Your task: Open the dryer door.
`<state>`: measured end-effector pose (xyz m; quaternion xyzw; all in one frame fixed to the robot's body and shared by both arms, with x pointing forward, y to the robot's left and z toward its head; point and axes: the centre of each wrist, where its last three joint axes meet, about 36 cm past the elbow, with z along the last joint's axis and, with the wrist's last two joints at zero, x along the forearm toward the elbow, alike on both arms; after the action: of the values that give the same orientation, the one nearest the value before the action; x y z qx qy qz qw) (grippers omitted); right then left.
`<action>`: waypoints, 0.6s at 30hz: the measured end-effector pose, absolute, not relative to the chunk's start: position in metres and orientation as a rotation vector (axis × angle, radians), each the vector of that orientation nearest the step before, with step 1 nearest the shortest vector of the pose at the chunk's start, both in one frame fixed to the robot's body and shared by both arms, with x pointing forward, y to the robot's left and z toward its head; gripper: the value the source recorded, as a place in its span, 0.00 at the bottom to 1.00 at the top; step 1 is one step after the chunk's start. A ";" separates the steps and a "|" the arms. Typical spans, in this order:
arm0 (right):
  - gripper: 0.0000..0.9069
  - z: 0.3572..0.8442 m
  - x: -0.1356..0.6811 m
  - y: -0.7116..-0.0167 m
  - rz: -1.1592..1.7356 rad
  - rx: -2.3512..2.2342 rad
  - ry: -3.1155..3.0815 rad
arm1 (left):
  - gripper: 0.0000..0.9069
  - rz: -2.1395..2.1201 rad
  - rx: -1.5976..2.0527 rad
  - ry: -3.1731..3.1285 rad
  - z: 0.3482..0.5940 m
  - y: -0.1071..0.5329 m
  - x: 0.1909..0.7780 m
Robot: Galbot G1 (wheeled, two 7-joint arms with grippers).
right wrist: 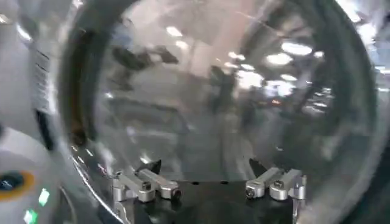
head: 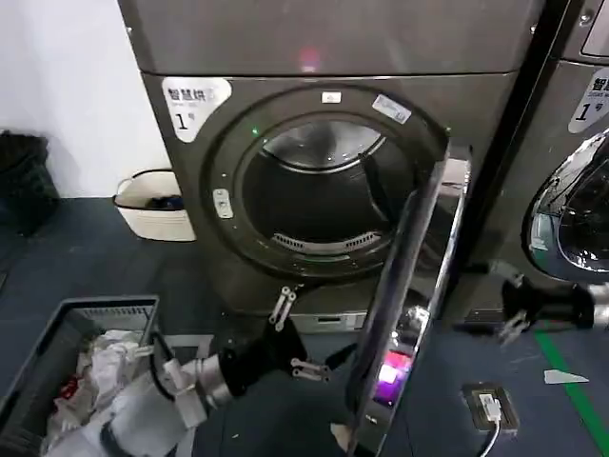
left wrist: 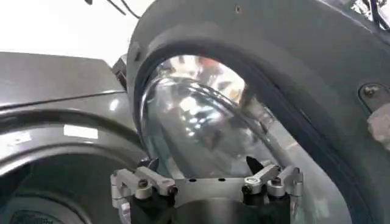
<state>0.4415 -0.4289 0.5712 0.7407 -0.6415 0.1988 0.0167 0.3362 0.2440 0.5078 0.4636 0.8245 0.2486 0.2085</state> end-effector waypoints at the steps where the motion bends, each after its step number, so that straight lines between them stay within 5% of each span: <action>1: 1.00 0.571 0.444 -0.437 0.642 2.276 -2.010 | 1.00 0.685 1.291 2.289 0.508 0.242 0.338; 9: 1.00 0.581 0.457 -0.485 0.568 1.980 -2.354 | 1.00 0.644 1.301 2.279 0.507 0.225 0.349; 18: 1.00 0.584 0.465 -0.558 0.803 1.687 -2.474 | 1.00 0.590 1.321 2.270 0.502 0.208 0.358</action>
<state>0.4647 -0.5581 0.5837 0.5442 -0.7978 0.2589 0.0206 0.3576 0.2082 0.5021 0.4785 0.8220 0.2137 0.2230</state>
